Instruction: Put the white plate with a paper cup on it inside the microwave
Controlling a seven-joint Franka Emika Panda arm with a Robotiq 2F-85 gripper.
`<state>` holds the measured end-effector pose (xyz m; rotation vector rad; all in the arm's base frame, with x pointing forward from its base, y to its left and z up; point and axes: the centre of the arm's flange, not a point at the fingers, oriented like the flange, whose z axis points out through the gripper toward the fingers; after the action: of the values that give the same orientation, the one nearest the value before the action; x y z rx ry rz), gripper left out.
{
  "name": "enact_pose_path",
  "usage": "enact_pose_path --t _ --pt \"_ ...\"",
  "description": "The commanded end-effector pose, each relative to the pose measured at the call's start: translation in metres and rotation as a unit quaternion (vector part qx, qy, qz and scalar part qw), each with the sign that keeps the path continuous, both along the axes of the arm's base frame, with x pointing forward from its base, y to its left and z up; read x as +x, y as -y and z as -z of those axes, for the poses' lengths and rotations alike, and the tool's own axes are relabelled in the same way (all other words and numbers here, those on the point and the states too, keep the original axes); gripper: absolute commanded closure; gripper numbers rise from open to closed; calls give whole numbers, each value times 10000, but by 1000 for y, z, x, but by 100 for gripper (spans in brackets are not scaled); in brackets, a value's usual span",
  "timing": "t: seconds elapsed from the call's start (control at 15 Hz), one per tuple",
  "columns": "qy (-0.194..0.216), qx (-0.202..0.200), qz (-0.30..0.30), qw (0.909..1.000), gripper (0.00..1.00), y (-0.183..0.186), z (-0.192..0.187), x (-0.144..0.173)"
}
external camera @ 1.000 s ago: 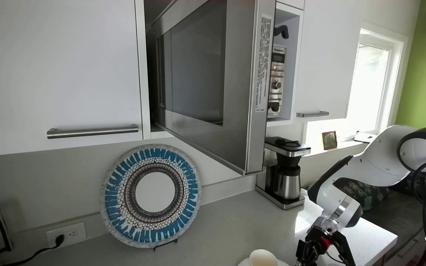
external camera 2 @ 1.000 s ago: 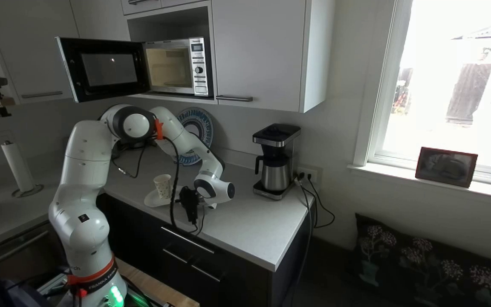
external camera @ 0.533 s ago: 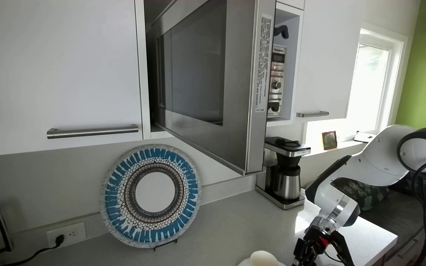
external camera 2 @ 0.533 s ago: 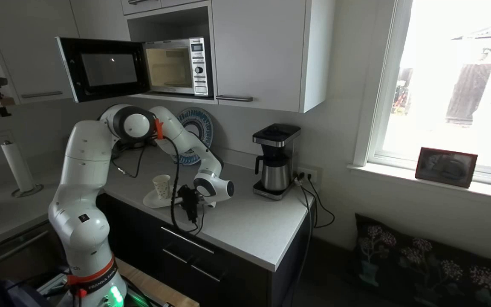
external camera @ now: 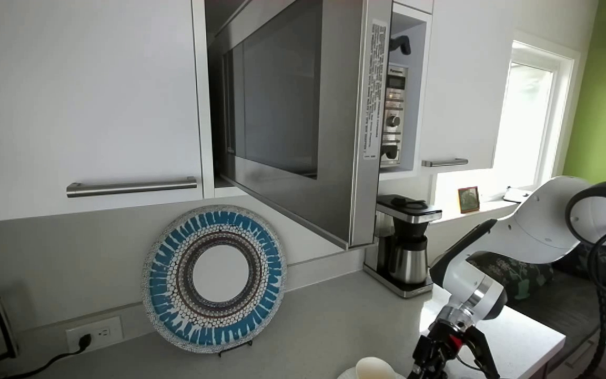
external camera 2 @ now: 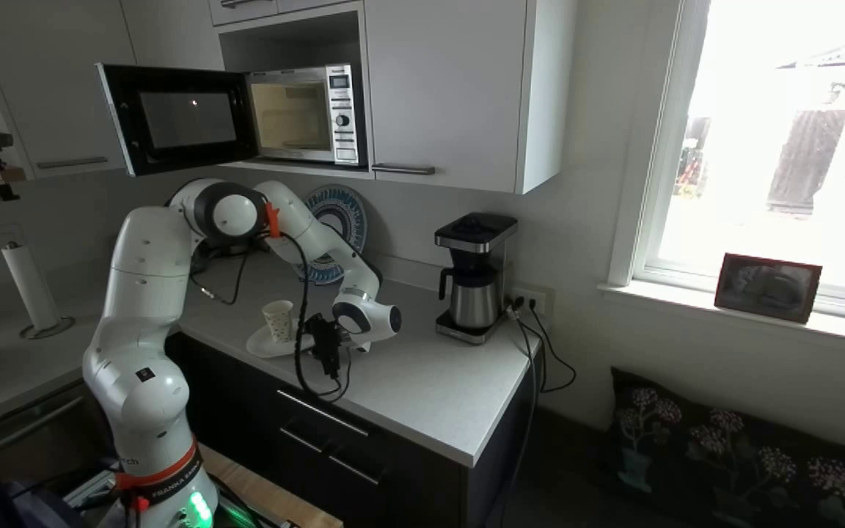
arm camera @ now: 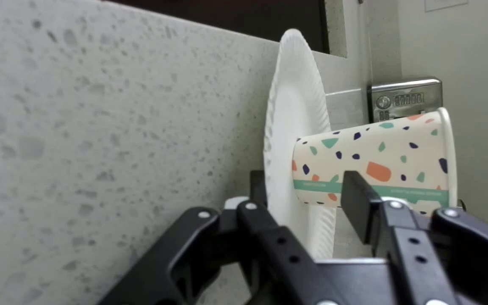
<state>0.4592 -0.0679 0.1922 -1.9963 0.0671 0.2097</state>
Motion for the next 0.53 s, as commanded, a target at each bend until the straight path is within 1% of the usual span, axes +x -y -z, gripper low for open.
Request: enact_pose_path --t 0.0,0.2,0.4,0.47 --pt "-90 -179 -134 9997 51 -5 10 4" --pt "-92 -254 -245 9993 52 -9 8 8" --pt "-108 -305 -316 9990 47 -12 7 10" --pt "-113 -324 -347 9988 33 -14 6 11"
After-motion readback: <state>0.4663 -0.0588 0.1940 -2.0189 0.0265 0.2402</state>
